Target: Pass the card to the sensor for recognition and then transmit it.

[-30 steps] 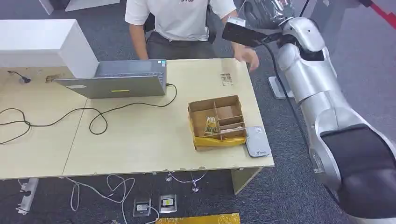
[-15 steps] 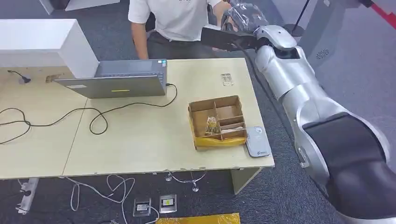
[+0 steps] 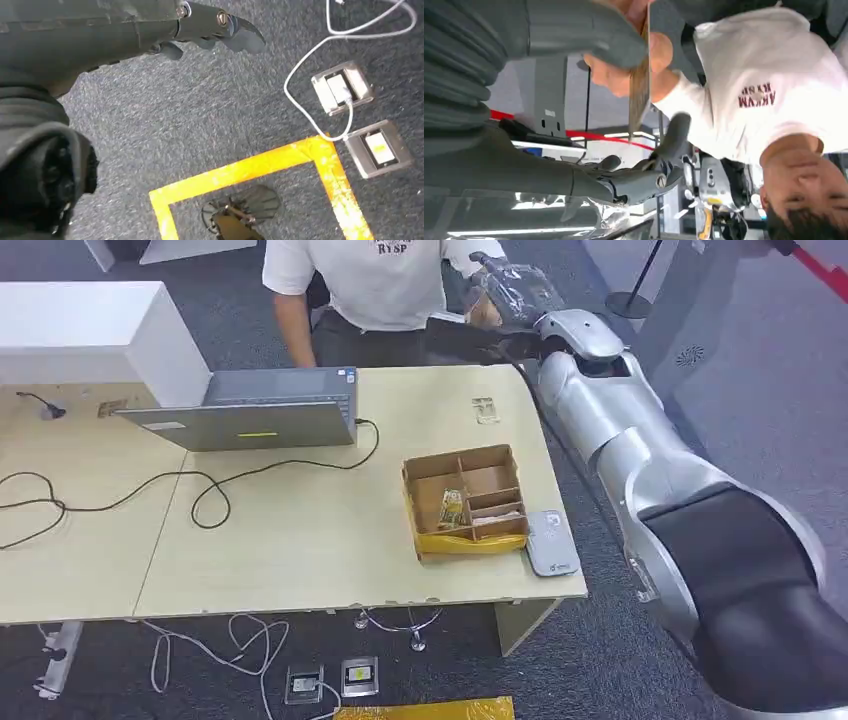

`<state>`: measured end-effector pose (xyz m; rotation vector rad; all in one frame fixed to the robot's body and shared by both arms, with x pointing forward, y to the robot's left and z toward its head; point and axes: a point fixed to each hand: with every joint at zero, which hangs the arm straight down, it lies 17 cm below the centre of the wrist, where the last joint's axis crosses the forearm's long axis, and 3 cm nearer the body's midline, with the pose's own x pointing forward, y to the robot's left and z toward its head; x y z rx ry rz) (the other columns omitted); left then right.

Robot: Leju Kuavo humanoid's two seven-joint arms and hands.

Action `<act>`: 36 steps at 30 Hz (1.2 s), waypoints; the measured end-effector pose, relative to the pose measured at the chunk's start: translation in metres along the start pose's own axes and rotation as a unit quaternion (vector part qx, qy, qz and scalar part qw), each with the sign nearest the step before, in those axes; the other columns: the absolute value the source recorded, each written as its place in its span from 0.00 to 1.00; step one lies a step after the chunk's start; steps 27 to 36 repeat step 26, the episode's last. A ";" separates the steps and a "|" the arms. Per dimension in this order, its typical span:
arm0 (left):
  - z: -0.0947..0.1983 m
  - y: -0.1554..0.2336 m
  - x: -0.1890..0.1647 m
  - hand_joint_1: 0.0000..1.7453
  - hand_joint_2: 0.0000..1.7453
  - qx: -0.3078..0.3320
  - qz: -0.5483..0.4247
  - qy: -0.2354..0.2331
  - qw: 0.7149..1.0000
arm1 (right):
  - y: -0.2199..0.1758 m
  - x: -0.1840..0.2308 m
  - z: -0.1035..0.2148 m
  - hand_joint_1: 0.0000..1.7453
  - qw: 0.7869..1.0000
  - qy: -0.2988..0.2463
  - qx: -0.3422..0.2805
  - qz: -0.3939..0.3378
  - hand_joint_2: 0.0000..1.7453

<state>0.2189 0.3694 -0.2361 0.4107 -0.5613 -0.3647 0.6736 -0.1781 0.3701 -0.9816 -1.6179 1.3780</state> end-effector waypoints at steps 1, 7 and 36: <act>-0.001 0.004 0.001 0.00 0.00 0.001 0.000 0.000 1.000 | -0.005 0.001 -0.001 0.00 1.000 -0.004 -0.014 -0.002 1.00; -0.004 0.015 0.001 0.00 0.00 0.025 0.005 0.009 1.000 | -0.039 -0.002 0.001 0.00 0.995 -0.027 -0.091 0.005 1.00; 0.011 0.012 -0.051 0.00 0.00 0.032 0.030 0.042 0.998 | -0.035 -0.311 0.200 0.00 0.906 0.287 -0.294 -0.105 1.00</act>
